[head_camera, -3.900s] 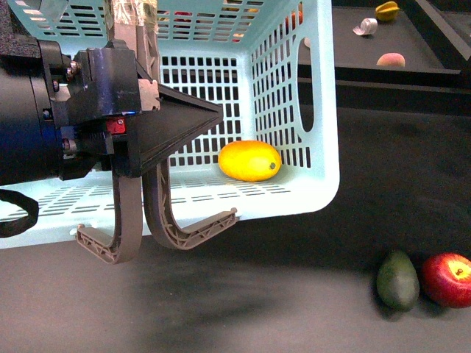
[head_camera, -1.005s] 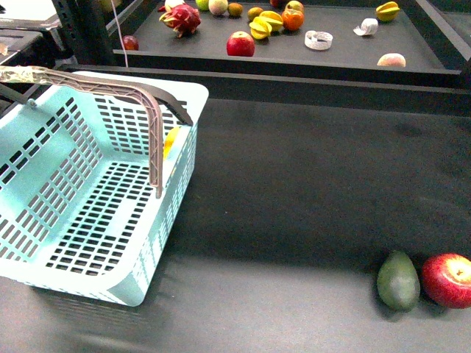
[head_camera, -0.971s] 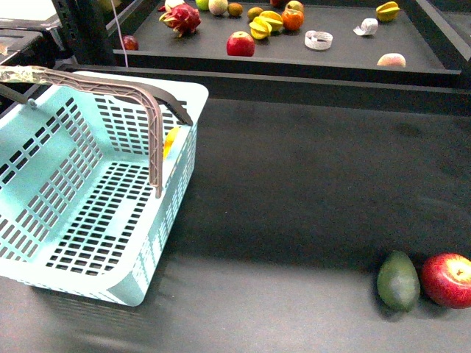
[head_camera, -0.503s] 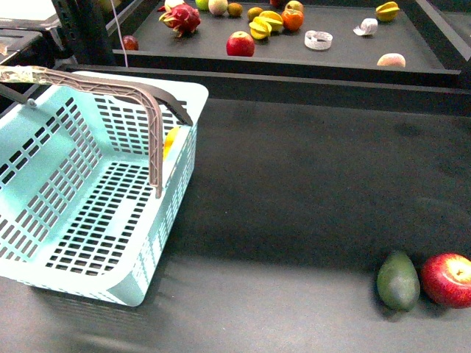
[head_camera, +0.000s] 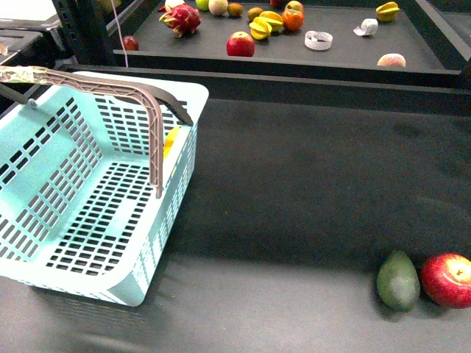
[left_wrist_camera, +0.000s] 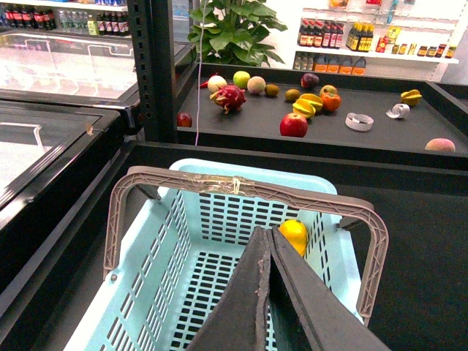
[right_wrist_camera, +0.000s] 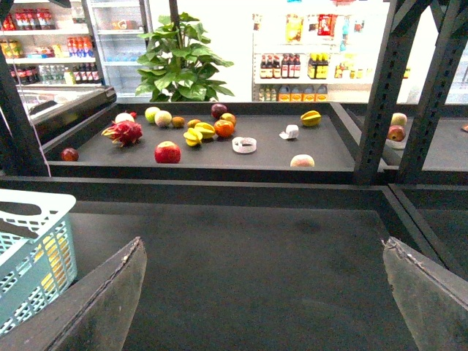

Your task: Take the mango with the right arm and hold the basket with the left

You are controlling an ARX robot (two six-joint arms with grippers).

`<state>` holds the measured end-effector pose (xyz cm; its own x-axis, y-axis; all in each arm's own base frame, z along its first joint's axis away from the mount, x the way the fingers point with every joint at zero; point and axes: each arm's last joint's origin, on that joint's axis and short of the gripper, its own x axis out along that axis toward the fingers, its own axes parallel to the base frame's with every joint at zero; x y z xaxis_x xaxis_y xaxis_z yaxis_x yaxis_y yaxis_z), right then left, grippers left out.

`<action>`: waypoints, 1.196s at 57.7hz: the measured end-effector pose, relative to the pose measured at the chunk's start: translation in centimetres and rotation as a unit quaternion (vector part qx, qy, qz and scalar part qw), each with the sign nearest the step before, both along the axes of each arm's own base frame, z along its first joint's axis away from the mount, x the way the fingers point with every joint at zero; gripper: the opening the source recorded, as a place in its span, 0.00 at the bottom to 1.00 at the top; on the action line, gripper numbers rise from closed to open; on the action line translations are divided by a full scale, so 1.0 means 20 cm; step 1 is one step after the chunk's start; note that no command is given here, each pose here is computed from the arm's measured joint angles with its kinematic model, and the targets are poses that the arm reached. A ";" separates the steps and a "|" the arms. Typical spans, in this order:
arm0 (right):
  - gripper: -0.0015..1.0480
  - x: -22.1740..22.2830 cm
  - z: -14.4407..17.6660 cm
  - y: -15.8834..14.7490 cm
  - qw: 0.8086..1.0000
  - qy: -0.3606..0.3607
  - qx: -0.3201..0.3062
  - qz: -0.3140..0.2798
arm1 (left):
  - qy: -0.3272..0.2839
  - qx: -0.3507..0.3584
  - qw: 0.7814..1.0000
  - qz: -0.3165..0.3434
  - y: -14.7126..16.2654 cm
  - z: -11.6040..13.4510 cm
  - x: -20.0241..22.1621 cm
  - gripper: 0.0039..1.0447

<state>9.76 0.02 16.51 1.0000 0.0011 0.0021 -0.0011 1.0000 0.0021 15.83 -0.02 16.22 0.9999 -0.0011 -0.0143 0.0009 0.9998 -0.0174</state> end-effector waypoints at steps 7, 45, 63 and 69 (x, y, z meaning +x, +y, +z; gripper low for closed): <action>0.92 0.00 0.00 0.00 1.000 0.000 0.000 0.000 | -0.001 0.001 1.000 0.000 0.00 0.00 -0.05 0.04; 0.92 0.00 0.00 0.00 1.000 0.000 0.000 0.000 | -0.019 0.005 1.000 0.000 0.00 0.06 -0.20 0.04; 0.92 0.00 0.00 0.00 1.000 0.000 0.000 0.000 | -0.019 0.005 1.000 0.000 0.00 0.06 -0.24 0.04; 0.92 0.00 0.00 0.00 1.000 0.000 0.000 0.000 | -0.019 0.005 1.000 0.000 0.00 0.06 -0.25 0.04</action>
